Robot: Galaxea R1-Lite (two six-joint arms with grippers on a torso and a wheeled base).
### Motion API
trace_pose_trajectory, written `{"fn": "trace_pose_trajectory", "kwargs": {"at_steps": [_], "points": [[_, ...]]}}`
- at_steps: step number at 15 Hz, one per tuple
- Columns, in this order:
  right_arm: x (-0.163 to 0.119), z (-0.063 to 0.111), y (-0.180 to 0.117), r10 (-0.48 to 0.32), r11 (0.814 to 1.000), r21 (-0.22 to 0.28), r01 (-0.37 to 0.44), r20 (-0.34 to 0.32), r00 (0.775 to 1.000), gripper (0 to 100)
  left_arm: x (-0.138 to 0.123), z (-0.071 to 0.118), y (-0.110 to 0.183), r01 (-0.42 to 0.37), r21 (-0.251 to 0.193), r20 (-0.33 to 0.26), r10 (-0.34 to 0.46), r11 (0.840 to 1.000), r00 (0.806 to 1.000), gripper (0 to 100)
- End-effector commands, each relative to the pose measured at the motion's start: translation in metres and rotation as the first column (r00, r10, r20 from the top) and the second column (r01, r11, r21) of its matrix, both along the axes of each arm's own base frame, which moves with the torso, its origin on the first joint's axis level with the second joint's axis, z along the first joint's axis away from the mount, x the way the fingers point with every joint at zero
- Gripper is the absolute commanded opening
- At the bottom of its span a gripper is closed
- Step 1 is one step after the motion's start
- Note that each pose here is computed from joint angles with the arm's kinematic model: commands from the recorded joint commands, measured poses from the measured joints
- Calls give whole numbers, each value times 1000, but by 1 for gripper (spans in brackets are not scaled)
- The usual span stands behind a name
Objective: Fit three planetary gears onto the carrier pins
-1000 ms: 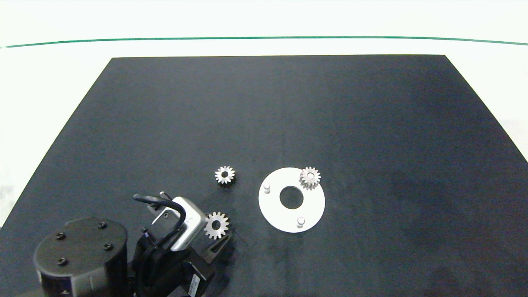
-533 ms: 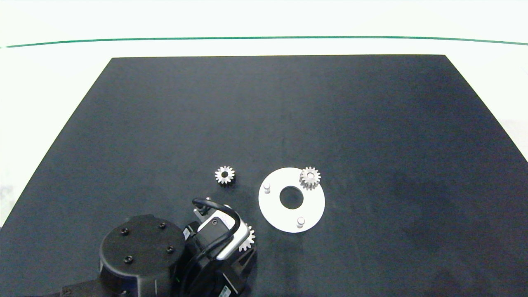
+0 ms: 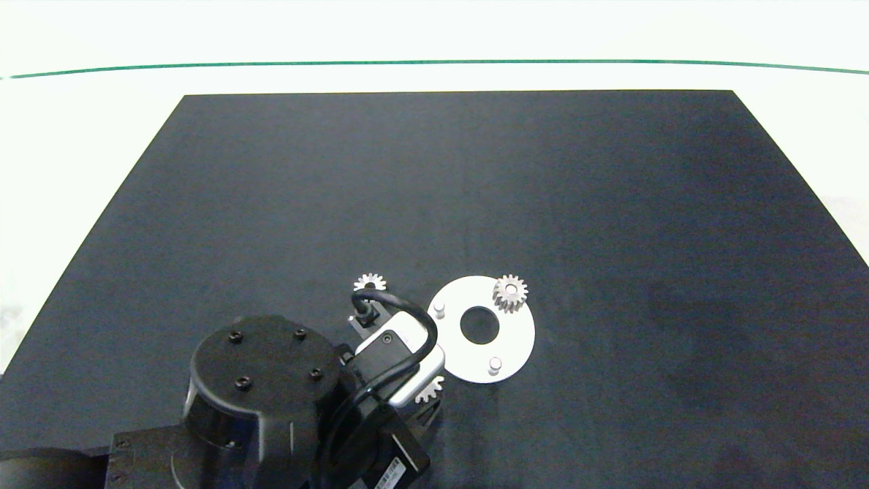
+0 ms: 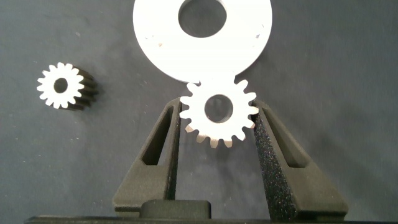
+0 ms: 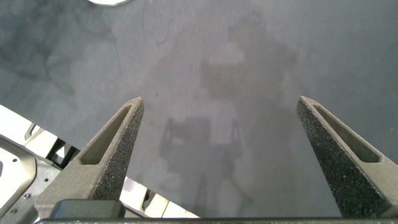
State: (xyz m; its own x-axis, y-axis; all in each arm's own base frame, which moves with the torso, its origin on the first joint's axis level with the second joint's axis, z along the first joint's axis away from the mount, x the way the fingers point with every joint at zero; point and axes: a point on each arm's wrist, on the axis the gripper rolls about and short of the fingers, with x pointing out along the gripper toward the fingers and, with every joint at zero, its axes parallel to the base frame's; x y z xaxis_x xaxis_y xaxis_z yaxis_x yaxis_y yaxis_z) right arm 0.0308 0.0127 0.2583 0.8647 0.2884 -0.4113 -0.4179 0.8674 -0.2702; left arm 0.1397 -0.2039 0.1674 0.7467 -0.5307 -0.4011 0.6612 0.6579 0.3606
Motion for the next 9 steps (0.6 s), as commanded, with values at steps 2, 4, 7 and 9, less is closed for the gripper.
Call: {"fn": "trace_pose_trajectory", "kwargs": {"at_steps": [2,4,7,9], "points": [[-10,7,-6,4,1000,15,-5,51,999,100,3,2,-24,37,8,-5,-37,999,999,0],[-13,10,-7,8,1000,19,-9,72,997,100,7,1,-42,56,7,-6,-56,998,998,0],[-16,14,-9,7,1000,30,-9,92,996,100,14,1,-64,69,3,-2,-69,998,998,0],[-17,15,-9,7,999,32,-10,100,995,100,18,-1,-73,74,1,-1,-74,997,997,0]]}}
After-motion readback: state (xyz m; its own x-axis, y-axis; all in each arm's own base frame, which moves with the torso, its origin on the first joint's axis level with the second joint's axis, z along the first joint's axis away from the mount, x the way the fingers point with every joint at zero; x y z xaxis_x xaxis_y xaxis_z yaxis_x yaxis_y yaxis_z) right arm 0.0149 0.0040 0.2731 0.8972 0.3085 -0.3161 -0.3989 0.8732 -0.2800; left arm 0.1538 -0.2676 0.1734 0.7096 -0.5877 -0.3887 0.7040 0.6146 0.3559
